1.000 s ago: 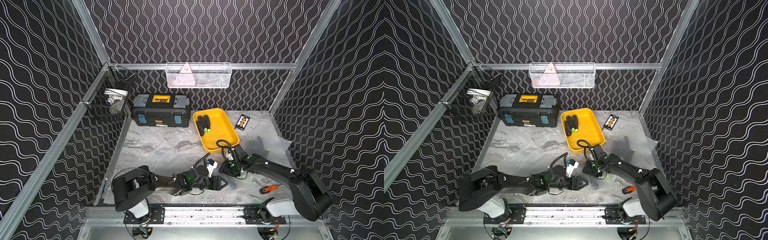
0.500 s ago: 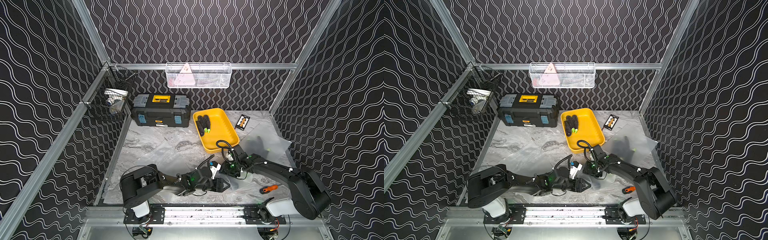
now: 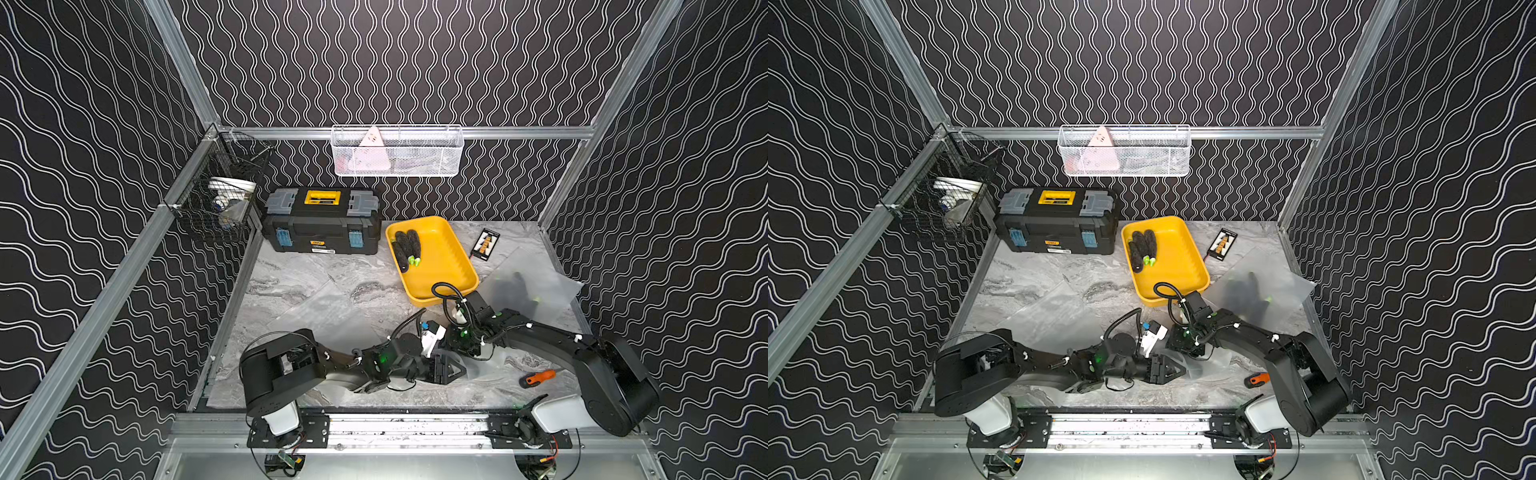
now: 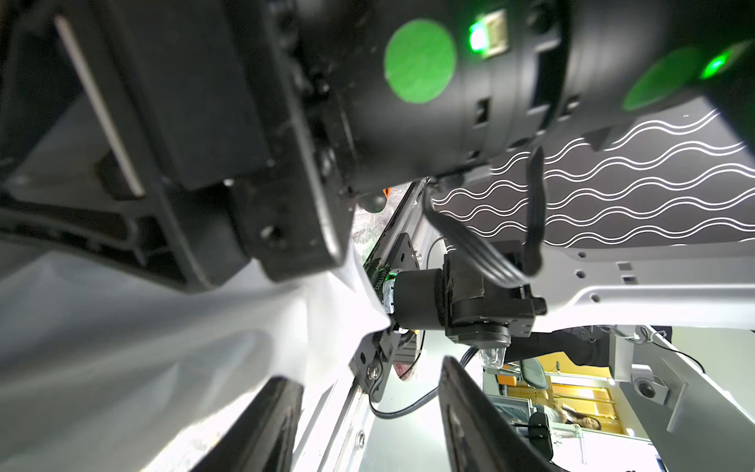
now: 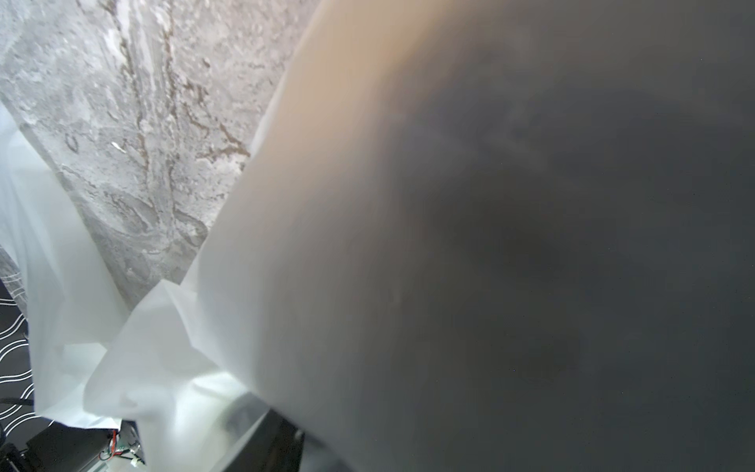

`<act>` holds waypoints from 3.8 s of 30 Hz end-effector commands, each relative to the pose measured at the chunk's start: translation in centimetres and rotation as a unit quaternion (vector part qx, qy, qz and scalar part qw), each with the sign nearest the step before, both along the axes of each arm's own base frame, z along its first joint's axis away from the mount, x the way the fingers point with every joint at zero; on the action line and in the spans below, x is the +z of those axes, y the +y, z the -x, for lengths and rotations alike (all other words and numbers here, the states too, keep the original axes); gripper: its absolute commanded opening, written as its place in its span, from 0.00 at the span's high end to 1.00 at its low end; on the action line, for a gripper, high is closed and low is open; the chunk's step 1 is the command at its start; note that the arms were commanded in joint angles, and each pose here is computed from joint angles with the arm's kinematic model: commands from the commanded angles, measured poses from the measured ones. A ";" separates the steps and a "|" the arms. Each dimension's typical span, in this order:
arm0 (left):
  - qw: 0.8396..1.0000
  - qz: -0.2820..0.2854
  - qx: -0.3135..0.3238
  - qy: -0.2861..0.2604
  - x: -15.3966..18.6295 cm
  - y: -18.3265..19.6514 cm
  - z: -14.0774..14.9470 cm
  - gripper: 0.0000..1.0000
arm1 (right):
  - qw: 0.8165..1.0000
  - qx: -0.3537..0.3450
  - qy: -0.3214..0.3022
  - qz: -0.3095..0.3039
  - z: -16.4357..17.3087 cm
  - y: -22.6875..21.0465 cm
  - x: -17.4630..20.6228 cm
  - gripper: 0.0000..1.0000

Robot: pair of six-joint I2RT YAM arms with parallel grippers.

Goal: Place the eggplant in a zip-top bag and seal the zipper
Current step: Adjust the zipper food storage bag at the center of the board.

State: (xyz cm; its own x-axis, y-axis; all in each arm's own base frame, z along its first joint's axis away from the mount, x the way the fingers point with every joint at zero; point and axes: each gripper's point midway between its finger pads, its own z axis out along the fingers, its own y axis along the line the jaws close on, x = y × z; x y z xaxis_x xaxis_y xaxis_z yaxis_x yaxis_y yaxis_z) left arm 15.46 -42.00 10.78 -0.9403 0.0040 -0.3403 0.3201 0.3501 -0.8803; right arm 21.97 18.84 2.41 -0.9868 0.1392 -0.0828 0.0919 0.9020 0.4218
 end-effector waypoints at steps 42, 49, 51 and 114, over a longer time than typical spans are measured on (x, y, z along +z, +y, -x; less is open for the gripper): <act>0.998 -0.043 0.030 -0.030 -0.7 -0.9 -0.9 0.92 | 1.000 -0.006 -0.008 0.001 0.0 -0.3 0.2 0.56; 0.997 -0.057 0.032 -0.030 -0.8 -0.1 -0.7 1.00 | 1.000 -0.009 -0.012 0.008 -0.1 -0.5 0.3 0.56; 0.997 -0.059 0.034 -0.032 -0.6 0.5 -0.5 1.00 | 1.000 -0.009 -0.012 0.009 -0.2 -0.6 0.3 0.56; 0.852 -0.400 0.336 0.021 -0.4 28.5 -17.0 0.35 | 0.980 0.133 -0.128 -0.077 -3.0 9.7 10.5 0.53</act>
State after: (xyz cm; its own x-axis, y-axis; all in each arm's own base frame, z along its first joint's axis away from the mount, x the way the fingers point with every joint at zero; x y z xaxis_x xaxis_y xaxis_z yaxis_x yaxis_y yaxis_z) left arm 32.09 -16.65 9.89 -0.8591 -0.2702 -0.4347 -0.1167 0.9303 -0.3477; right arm 23.57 26.21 12.13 -0.9629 -0.0671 -0.2614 -0.1996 0.8291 0.5223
